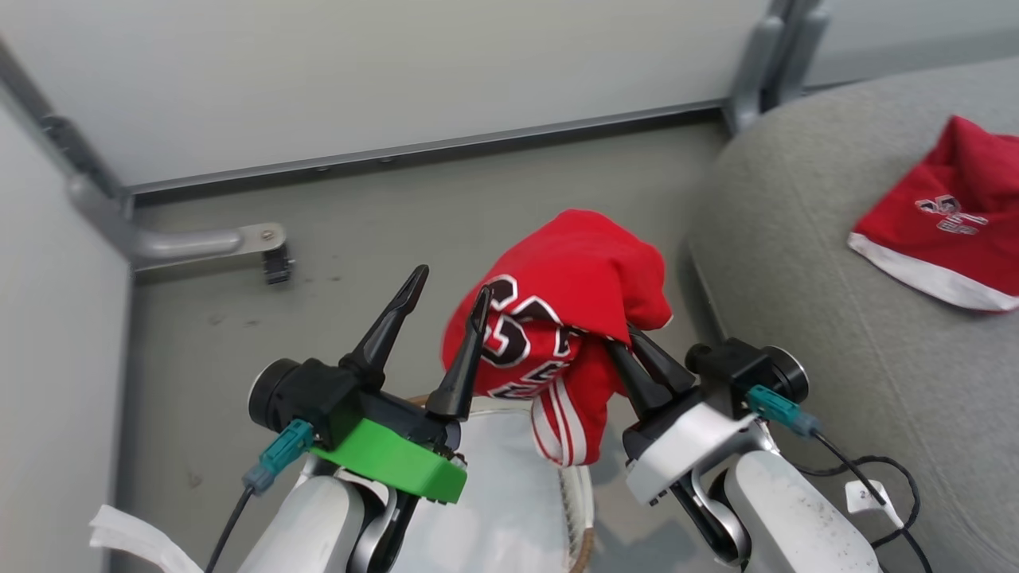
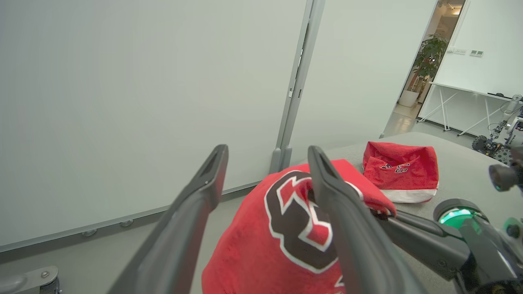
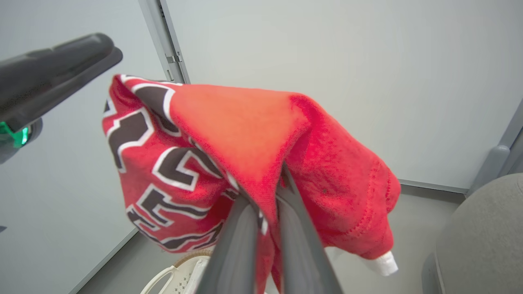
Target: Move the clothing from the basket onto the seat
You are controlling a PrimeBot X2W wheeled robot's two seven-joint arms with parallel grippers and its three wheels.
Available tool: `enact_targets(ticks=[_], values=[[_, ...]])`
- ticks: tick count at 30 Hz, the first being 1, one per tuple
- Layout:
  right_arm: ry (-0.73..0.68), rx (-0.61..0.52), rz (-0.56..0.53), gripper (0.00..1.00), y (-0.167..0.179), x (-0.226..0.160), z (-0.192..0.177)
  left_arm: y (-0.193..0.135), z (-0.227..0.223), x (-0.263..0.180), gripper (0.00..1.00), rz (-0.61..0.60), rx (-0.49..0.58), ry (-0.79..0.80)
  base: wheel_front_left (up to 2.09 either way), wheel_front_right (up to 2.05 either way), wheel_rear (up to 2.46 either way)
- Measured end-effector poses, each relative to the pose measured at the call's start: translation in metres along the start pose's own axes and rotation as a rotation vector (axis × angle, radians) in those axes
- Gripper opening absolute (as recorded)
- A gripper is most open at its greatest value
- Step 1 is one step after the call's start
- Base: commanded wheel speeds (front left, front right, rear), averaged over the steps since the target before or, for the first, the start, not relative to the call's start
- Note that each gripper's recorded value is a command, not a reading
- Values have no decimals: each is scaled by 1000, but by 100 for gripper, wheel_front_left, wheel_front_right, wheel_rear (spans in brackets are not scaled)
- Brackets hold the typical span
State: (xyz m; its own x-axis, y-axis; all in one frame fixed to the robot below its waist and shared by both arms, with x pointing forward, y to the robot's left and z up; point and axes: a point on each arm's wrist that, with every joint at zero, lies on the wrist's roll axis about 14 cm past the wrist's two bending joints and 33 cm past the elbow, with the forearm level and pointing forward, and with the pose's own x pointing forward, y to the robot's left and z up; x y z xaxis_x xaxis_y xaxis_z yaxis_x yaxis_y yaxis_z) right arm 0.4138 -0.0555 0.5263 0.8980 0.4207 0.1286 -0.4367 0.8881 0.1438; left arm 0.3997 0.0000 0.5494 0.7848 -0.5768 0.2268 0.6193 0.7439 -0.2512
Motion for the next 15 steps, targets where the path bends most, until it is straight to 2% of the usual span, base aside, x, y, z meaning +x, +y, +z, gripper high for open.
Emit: enact_targets(ticks=[7,15], values=[[4,-6,-190,0,-52,-40,2,-31,-25,24,100,-131,-36,52,0,0,0],[8,-17,-375,0,-94,-88,6,-66,-52,43,100,-259,-85,105,0,0,0]])
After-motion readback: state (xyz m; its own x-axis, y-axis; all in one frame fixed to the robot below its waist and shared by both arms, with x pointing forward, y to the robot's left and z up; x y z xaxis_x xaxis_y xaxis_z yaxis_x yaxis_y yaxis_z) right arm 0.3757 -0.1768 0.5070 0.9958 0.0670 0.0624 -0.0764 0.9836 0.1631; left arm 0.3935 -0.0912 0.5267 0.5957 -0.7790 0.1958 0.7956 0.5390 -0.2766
